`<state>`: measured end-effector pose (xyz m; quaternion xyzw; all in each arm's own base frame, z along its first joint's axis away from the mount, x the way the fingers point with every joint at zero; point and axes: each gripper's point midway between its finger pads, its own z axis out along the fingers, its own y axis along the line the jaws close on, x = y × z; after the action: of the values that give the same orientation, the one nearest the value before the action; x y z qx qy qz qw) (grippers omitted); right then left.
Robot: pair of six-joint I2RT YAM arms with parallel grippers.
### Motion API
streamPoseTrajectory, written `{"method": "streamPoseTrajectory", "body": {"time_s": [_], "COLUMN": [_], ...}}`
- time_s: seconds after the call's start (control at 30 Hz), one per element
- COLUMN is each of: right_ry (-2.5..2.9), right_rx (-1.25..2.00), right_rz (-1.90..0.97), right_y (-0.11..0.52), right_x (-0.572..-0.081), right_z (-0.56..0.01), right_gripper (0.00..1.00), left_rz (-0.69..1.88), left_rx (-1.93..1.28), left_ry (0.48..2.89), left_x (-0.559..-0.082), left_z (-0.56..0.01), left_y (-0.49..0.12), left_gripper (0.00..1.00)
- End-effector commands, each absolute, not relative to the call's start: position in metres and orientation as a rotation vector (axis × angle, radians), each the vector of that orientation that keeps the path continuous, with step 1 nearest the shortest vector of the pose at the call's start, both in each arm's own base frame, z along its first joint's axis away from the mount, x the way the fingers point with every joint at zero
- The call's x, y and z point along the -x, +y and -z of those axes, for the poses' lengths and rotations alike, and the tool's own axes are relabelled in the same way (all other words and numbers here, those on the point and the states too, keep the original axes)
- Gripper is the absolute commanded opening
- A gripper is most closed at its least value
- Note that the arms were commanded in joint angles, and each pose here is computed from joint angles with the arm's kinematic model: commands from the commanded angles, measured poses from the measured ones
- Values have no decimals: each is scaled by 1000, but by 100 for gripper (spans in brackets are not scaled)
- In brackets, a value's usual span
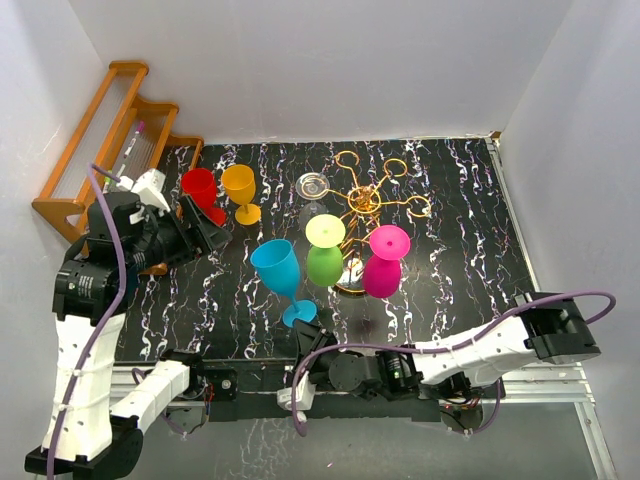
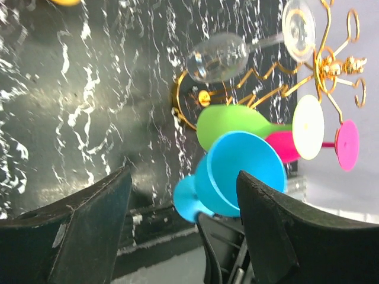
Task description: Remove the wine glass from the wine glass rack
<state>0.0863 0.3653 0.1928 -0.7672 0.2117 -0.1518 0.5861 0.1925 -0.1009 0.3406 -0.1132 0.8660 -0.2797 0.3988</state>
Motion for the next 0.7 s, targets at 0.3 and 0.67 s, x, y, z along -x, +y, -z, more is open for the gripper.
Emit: {"method": "streamPoseTrajectory", "body": {"time_s": [0.3,0.67], "right_ry": [213,164], "right_rx": [1755,1743], "right_rz": [277,295], "right_y": [384,397], "right_x": [-3,8], "right_z": [-194,-195], "right_gripper": [8,8], "left_rz": [1041,1077], "left_rx": [205,217], "left_ry": [2304,2354], "left_x": [-154,-148], "left_z": [-317,-286], "left_y": [-140,-144], "left_gripper": [64,63]}}
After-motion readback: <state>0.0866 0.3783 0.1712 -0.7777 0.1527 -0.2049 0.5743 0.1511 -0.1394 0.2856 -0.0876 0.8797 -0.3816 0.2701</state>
